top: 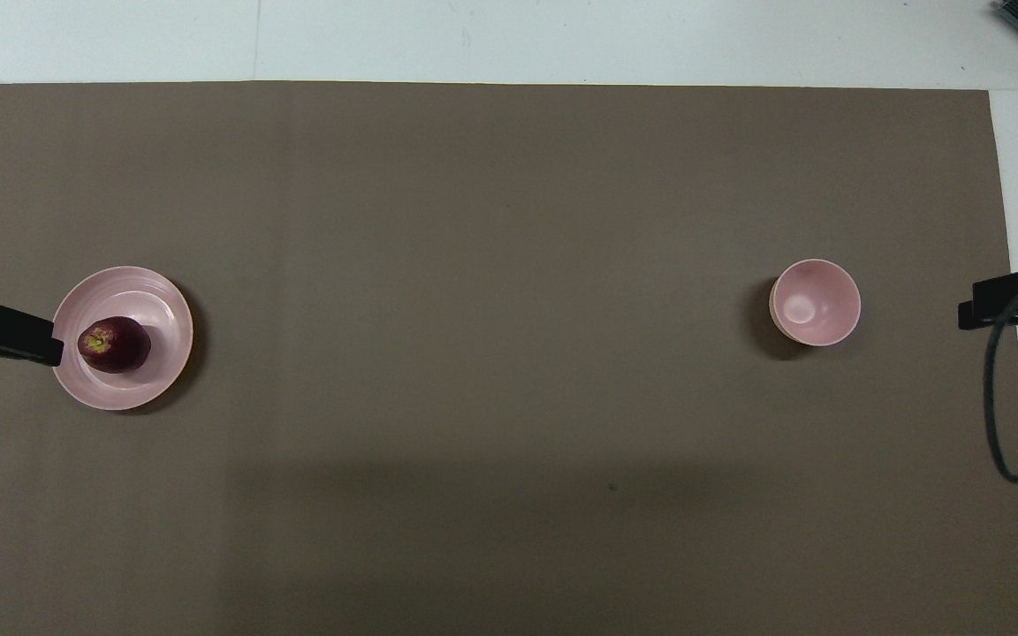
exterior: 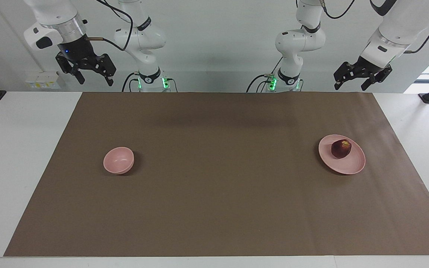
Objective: Move apple from plate to bowl
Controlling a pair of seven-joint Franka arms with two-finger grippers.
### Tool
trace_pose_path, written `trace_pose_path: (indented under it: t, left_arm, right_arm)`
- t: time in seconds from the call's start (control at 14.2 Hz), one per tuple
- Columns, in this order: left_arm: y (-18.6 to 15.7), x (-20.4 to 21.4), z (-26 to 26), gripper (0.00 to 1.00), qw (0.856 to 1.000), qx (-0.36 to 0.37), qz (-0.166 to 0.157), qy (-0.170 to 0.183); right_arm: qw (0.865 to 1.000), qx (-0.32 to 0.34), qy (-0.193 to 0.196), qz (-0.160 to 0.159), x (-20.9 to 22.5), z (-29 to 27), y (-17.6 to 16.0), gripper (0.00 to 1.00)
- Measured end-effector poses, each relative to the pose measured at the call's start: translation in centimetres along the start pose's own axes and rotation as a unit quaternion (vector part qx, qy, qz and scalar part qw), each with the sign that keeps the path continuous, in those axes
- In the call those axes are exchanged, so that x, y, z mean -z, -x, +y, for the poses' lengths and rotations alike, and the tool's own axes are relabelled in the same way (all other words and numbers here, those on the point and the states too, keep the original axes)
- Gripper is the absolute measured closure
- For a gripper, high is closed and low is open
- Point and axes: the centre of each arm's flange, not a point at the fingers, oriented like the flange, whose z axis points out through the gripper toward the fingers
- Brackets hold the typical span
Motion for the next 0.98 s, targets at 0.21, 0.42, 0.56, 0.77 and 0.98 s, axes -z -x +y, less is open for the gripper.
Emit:
trace_pose_path:
  t: [0.21,0.42,0.56,0.77,0.98]
  left_arm:
    - [0.01,0.0,-0.01,0.0,1.0,0.0,0.0,0.0]
    - [0.01,0.0,-0.05,0.0,1.0,0.001,0.0,0.0]
    - [0.0,0.0,0.07,0.0,1.0,0.0,0.0,0.0]
    - [0.0,0.0,0.14,0.0,1.0,-0.001,0.0,0.0]
    - [0.0,0.0,0.01,0.0,1.0,0.0,0.0,0.0]
  right_arm:
    - [1.0,-0.001,0.0,0.0,0.0,0.07,-0.01,0.0]
    - [1.0,-0.001,0.0,0.0,0.0,0.07,-0.01,0.0]
    - [1.0,-0.001,0.0,0.003,0.0,0.04,-0.08,0.0]
    - [1.0,0.0,-0.001,0.005,-0.09,0.01,-0.13,0.0]
    - [1.0,0.0,-0.001,0.005,-0.06,0.01,-0.1,0.0]
